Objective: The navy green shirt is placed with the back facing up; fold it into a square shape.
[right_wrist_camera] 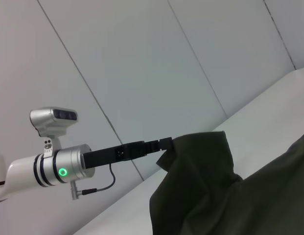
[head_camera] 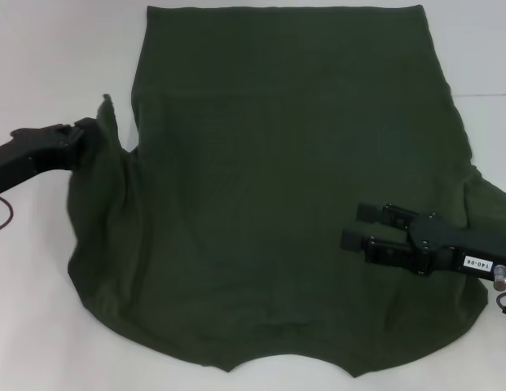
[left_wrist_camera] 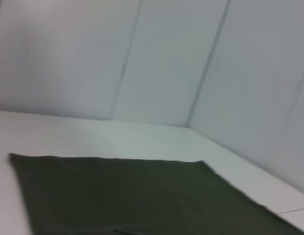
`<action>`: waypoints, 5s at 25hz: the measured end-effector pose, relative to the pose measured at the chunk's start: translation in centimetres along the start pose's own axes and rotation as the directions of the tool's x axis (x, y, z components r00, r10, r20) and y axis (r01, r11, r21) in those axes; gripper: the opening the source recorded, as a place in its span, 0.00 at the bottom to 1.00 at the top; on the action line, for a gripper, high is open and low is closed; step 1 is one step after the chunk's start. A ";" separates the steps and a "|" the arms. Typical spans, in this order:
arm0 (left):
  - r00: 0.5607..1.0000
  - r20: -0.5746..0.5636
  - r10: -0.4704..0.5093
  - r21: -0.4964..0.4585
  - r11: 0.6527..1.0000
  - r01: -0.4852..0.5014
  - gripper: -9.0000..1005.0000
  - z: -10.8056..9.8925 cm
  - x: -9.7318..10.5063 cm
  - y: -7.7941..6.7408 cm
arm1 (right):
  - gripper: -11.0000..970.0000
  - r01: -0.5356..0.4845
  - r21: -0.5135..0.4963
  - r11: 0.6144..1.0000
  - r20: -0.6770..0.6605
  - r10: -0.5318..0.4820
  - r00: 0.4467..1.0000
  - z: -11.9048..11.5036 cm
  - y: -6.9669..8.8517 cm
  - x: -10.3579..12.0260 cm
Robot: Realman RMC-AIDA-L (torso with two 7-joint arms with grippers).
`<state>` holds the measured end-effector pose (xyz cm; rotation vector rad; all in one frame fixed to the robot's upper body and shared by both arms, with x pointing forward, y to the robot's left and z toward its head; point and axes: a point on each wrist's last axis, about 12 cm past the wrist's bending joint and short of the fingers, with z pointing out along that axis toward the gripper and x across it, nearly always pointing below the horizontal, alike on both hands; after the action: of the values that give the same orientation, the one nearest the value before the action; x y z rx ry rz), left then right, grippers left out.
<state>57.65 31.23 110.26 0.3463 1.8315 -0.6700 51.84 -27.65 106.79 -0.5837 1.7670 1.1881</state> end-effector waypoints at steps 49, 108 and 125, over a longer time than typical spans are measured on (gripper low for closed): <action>0.993 0.064 0.097 0.577 0.808 -0.116 0.82 4.7 5.5 -11.0 | 0.94 -0.296 0.260 0.919 0.074 0.286 0.955 -7.6 -2.7 -1.3; 0.981 0.051 0.188 0.592 0.786 -0.181 0.82 4.7 6.7 -11.5 | 0.71 -0.417 0.635 0.650 0.120 0.450 0.885 -11.9 -6.9 -1.0; 0.981 0.052 0.186 0.590 0.787 -0.180 0.81 4.7 6.7 -11.4 | 0.14 -0.442 0.633 0.636 0.157 0.454 0.877 -13.1 -6.7 -0.8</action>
<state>52.77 18.71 106.11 0.9327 1.5282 -1.1005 51.91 -42.37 106.10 0.2980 2.2526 0.7603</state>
